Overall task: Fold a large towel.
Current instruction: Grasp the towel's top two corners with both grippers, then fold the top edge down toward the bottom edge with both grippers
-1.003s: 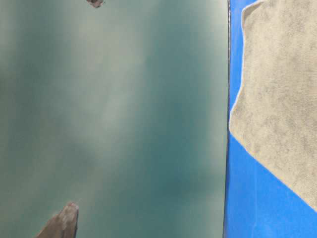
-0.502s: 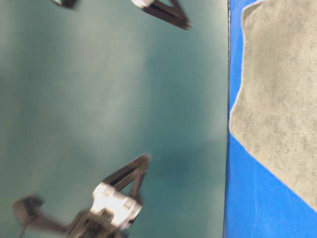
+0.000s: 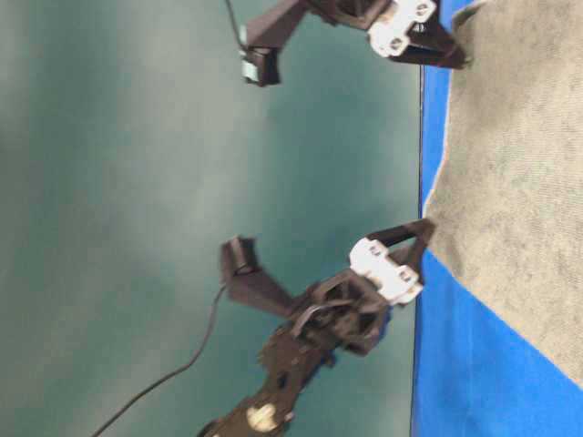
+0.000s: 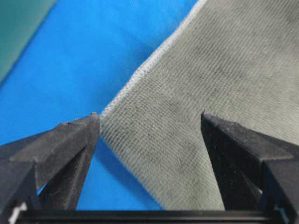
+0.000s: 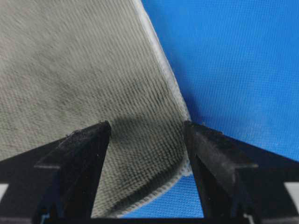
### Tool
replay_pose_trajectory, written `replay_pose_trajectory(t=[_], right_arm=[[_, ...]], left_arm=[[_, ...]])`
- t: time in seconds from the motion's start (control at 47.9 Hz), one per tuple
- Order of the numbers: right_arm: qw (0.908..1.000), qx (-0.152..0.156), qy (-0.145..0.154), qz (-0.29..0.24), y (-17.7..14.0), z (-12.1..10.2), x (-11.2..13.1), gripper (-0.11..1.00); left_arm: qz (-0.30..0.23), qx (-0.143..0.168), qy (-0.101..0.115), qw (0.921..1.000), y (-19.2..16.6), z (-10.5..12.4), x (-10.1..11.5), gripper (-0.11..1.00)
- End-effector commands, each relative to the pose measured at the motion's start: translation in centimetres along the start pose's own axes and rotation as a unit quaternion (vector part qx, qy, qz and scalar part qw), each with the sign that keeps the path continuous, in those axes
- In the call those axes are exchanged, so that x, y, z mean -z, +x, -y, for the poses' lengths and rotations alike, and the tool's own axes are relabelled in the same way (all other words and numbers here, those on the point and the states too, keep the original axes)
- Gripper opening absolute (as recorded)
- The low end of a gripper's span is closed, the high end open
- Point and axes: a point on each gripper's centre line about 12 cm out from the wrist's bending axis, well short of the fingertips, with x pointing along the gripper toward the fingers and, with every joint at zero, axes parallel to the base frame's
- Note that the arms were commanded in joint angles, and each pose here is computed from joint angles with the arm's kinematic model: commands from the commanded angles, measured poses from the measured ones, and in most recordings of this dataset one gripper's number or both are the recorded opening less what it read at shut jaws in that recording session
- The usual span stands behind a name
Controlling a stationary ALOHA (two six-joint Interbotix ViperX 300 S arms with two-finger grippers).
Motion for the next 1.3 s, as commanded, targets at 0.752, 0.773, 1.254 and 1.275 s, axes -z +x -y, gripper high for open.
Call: replay_pose_trajectory(t=[0.752,0.773,1.254,1.275], right_arm=[[0.9993,0.01,-0.024,0.027,-0.1,0.6,-2.6,0.06],[0.9991,0.014,-0.025,0.03,-0.4,0.7,-2.9,0.06],[0.9889,0.055,-0.045,0.131,-6.4,2.0,-9.7,0.06],[0.9884,0.052,-0.05,0.134,-6.8,1.5,-9.7,0.06]], left_arm=[[0.026,-0.019,0.03,0.999,-1.8,-2.0,-2.7,0.03],[0.034,-0.023,0.027,0.9988,-2.1,-2.4,-3.2,0.03],[0.108,-0.057,0.01,0.9924,-8.4,-5.1,-7.5,0.04],[0.112,-0.054,0.011,0.9921,-9.0,-4.7,-7.6,0.03]])
